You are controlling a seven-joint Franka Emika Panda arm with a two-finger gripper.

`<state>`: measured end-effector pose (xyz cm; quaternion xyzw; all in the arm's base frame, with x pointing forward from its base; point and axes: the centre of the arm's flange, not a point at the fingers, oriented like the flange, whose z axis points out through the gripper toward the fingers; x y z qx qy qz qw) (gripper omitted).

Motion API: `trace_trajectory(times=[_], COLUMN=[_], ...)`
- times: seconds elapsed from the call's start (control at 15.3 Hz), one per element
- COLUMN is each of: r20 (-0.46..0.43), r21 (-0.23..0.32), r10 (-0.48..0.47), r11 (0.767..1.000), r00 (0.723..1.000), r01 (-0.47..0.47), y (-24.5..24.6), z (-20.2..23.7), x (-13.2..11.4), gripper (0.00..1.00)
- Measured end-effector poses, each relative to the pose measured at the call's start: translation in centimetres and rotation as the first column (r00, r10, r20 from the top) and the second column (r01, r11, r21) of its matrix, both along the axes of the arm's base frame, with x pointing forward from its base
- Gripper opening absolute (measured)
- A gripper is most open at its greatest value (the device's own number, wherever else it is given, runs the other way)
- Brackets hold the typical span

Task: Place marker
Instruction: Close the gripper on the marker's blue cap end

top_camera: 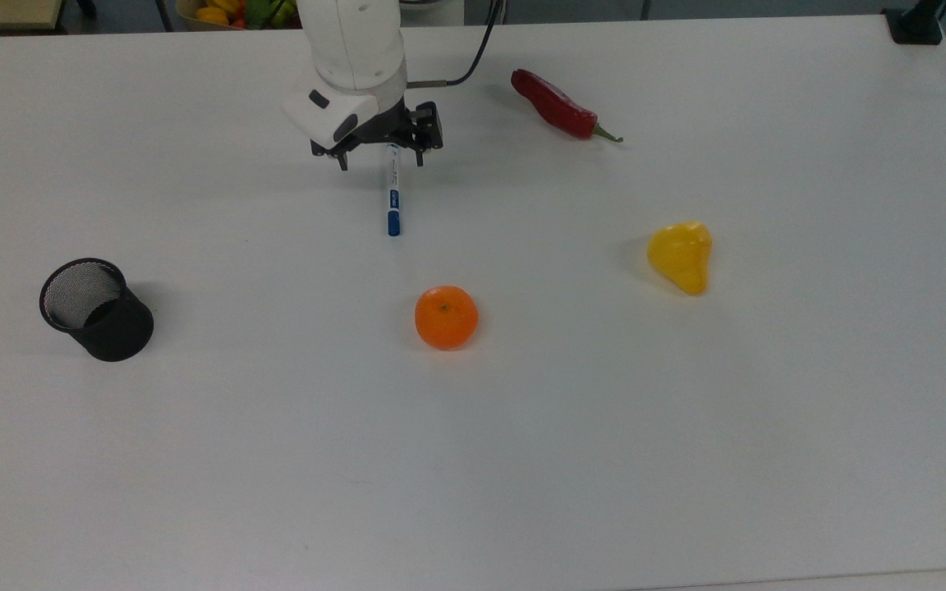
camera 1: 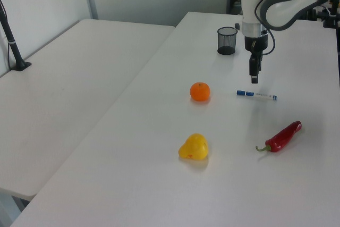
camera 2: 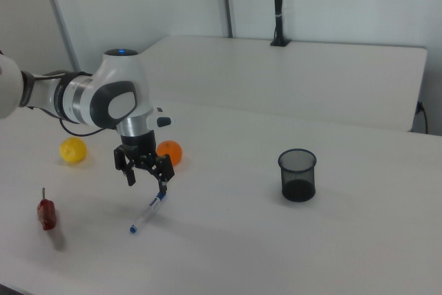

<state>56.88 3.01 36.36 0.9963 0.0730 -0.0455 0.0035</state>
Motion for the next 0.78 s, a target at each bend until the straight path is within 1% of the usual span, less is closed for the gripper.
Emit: trace_trajectory(times=[0.2,0.39,0.52,0.59,0.72,0.78], r20=[0.023,0.018,0.031,0.039,0.047,0.045], r21=[-0.012,-0.053,-0.072,-0.074,-0.074,-0.074], r10=[-0.001,0.006,0.018,0.022,0.022,0.022], r11=[1.0,0.999,0.997,0.997,0.997,0.997], r00=[1.0,1.0,0.999,0.999,0.999,0.999], r01=[0.002,-0.005,-0.016,-0.019,-0.019,-0.018], y=[0.9,0.9,0.9,0.9,0.8,0.7], z=[-1.8,-3.4,-4.4,-4.9,-5.8,-6.1], x=[0.7,0.9,1.3,1.5,1.7,1.8], gripper=[1.0,1.0,1.0,0.95,0.94,0.9])
